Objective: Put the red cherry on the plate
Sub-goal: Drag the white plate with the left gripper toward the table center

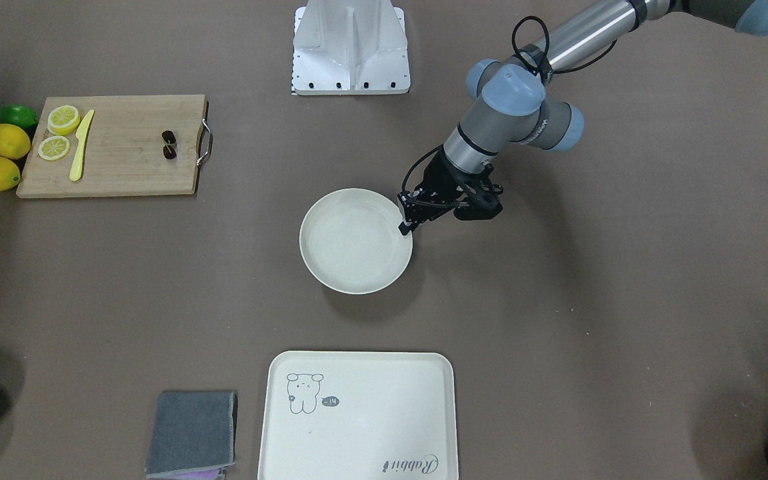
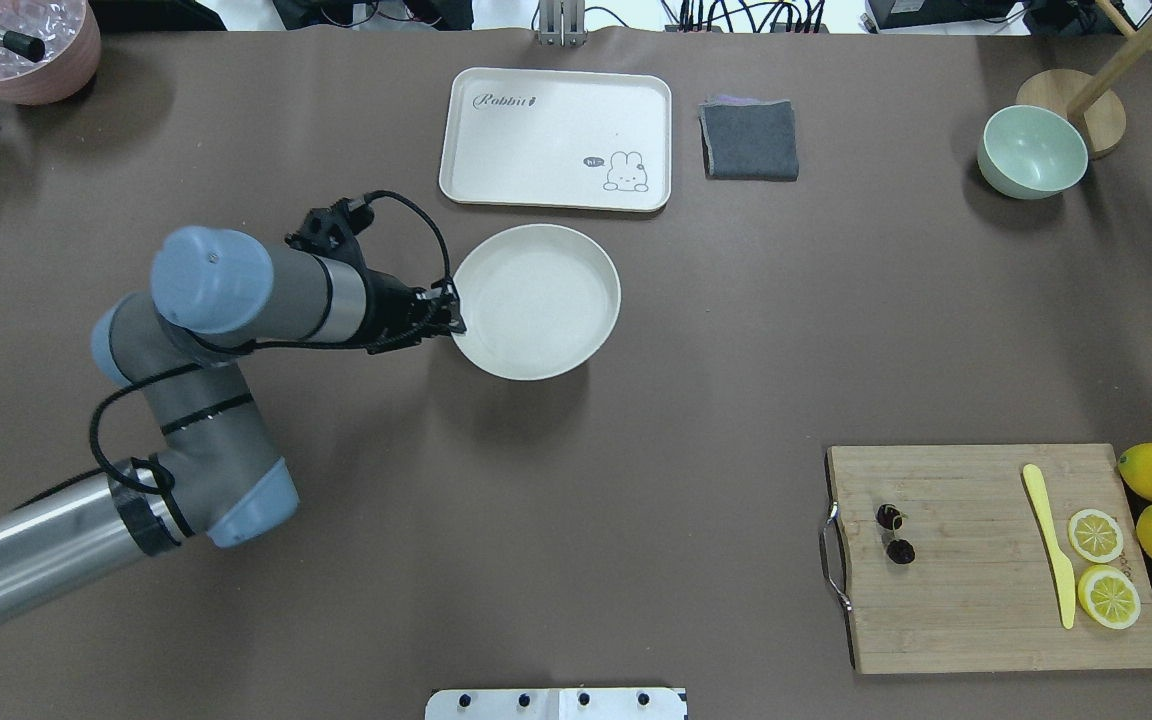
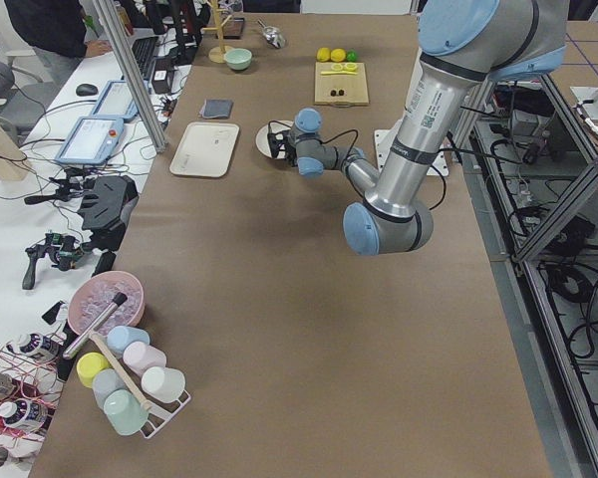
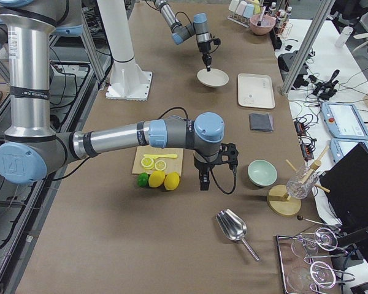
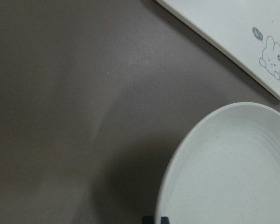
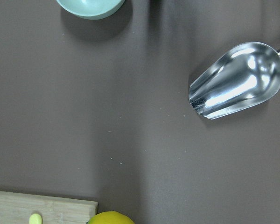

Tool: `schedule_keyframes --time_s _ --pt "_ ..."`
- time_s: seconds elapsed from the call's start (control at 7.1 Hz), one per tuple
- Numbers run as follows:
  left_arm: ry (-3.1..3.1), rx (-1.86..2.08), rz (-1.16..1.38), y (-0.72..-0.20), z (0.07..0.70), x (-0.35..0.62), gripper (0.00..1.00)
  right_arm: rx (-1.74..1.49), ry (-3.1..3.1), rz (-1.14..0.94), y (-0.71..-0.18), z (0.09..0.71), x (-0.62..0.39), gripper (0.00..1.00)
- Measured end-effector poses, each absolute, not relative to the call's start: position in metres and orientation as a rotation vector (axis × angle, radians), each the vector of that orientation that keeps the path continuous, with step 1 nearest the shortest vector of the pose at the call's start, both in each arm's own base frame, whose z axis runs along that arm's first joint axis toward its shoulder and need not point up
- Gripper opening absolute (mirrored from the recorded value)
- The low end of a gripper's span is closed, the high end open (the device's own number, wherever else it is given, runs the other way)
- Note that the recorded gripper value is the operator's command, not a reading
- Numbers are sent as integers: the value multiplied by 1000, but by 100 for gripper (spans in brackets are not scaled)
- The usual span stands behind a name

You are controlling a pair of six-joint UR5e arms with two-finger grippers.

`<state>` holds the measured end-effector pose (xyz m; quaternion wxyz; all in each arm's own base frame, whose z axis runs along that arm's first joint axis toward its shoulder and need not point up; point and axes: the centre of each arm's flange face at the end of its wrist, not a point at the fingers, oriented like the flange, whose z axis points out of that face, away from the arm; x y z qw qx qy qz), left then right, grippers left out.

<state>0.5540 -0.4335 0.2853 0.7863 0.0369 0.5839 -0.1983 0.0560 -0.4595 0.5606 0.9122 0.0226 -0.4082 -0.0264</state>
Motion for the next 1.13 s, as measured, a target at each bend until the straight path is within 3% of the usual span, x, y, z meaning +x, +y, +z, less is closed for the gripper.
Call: schedule_keyframes --time_s 0.14,0.28,0.42,0.7,1.13 --pt "1240 83 -426 -427 284 562 0 54 -848 -48 -463 554 56 100" --pt "1233 83 -424 -424 284 564 28 55 -851 -20 -470 539 50 100" --pt "1230 89 -412 -424 284 564 97 43 -856 20 -476 511 29 100" --pt "1212 114 -375 -423 278 557 98 21 -885 91 -474 455 -35 100" --pt "1178 178 -339 -433 262 528 98 11 -942 146 -427 435 -152 100"
